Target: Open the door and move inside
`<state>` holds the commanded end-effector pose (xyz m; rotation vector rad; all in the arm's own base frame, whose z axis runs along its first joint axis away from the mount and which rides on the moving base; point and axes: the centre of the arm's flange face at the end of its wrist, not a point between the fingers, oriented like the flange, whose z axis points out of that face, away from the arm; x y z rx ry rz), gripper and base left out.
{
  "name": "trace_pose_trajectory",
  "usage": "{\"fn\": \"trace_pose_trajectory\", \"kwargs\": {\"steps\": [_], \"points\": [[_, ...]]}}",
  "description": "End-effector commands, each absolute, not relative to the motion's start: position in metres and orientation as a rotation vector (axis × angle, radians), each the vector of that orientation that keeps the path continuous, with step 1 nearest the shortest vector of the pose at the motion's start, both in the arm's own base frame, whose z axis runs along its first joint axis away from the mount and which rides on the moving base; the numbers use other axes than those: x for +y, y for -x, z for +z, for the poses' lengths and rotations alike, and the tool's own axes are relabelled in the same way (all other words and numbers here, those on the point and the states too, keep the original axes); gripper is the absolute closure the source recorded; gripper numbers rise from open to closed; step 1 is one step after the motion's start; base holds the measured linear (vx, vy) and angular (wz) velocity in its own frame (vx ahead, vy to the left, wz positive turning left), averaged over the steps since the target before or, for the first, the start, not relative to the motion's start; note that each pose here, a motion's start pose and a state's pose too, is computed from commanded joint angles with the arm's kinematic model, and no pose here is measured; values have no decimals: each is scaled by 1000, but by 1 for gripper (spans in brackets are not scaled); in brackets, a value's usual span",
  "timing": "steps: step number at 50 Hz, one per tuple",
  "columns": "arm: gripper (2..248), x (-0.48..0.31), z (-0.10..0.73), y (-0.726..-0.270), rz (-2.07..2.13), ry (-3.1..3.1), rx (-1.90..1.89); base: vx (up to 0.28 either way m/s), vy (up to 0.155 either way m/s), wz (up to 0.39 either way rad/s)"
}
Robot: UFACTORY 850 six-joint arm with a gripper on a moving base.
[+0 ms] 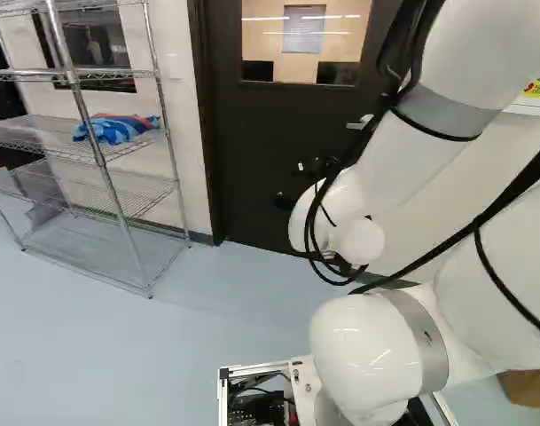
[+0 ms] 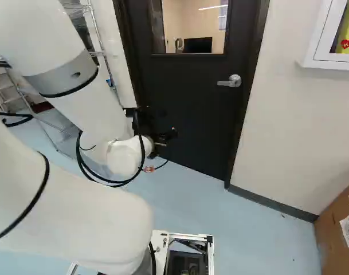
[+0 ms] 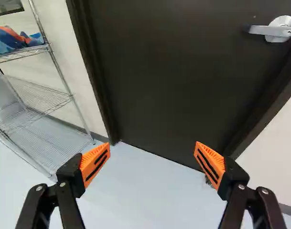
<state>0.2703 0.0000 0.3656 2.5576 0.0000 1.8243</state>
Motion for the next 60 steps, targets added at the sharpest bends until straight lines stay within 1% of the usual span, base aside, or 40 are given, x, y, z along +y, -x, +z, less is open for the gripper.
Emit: {"fn": "trace_pose_trajectory", "kwargs": {"steps": [60], "points": [[3, 0, 366, -270, 1824, -2558, 0, 170, 51, -244]]}}
